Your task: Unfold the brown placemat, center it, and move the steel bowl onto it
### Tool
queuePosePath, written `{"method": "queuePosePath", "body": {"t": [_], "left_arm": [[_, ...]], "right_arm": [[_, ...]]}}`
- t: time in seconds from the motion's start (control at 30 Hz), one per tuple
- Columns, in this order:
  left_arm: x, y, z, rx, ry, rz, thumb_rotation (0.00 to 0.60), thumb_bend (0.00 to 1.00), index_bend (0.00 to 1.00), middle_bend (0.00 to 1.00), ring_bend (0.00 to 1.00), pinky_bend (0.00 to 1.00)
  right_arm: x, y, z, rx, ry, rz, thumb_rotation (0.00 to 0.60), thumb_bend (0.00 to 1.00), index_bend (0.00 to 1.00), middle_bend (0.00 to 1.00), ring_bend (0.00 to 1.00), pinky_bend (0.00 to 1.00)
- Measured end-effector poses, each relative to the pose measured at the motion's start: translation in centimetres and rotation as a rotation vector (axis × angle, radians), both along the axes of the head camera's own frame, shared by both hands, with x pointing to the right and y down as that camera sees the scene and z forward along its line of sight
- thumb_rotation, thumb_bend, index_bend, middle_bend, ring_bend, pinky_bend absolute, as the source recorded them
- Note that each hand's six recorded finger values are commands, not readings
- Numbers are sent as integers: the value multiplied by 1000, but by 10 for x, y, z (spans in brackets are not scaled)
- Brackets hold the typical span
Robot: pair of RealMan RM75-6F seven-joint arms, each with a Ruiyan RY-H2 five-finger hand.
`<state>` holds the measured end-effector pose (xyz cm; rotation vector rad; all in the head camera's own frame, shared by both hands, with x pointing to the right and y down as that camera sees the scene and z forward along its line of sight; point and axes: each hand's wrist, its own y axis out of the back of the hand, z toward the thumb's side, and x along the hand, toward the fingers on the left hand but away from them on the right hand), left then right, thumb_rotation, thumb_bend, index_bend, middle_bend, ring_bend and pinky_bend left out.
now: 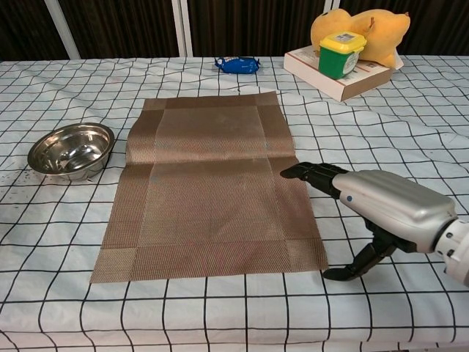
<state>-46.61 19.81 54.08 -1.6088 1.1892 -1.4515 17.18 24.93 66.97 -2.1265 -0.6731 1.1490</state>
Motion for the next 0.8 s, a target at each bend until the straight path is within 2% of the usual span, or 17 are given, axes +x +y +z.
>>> {"method": "queuePosePath", "body": {"t": [0.53,0.8], "left_arm": [[-1,0,0,0,1,-5,600,21,0,0,0,0],[0,0,0,-1,2,-5,600,21,0,0,0,0]], "right_arm": [[-1,2,12,-26,24,18,600,33,0,0,0,158],[-4,3,14,-33,20,23,600,76,0,0,0,158]]}}
